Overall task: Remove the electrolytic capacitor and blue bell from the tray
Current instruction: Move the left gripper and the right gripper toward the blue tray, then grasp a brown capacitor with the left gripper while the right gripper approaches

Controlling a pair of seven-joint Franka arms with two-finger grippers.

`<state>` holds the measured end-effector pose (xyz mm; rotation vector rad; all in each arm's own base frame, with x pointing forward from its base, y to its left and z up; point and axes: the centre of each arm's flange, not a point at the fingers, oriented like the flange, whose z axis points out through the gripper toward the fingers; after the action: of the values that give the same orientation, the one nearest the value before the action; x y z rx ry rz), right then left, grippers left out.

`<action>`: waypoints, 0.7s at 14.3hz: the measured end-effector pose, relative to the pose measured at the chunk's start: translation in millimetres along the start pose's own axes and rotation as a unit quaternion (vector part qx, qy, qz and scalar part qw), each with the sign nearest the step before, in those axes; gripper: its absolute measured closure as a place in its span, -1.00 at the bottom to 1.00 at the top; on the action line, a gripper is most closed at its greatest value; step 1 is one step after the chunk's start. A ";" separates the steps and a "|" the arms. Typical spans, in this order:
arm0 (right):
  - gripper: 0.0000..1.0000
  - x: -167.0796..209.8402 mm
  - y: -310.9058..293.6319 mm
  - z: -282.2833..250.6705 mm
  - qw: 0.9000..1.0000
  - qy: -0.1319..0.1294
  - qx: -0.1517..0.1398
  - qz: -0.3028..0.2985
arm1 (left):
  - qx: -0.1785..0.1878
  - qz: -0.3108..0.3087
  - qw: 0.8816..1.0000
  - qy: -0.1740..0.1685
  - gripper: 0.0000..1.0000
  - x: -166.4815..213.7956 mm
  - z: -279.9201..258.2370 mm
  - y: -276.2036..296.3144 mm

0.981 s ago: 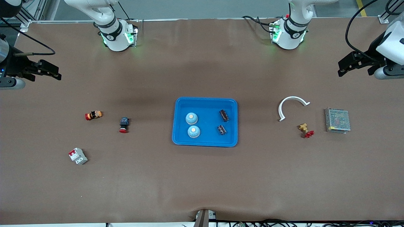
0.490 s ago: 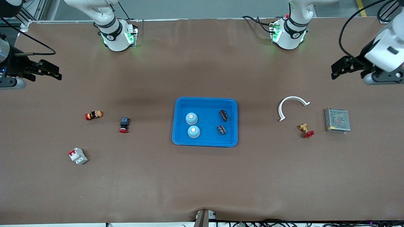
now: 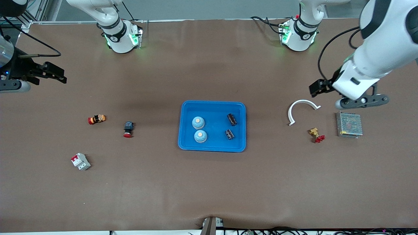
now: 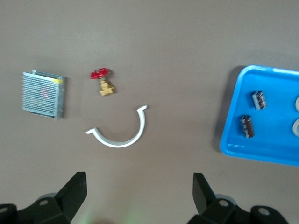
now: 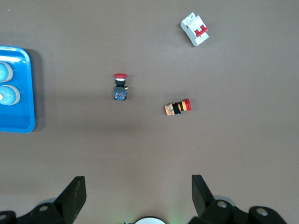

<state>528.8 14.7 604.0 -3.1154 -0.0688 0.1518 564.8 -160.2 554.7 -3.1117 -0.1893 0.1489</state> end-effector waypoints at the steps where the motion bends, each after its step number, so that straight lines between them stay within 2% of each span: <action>1: -1.00 0.7 -9.5 -0.3 1.000 0.002 0.000 0.000 | -0.003 -0.017 1.000 0.000 -1.00 1.5 11.4 14.9; 8: -1.00 2.3 -118.8 9.4 0.999 0.020 0.000 0.037 | -0.026 -0.130 0.991 -0.013 -1.00 -8.6 113.5 138.6; 10: -1.00 6.2 -145.2 19.2 0.998 0.024 0.004 0.054 | -0.018 -0.155 0.988 -0.009 -0.92 -12.0 144.1 166.0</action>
<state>526.9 160.4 587.7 -3.1141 0.0995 0.0775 559.0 -324.3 408.1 -3.0644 -0.6782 0.1691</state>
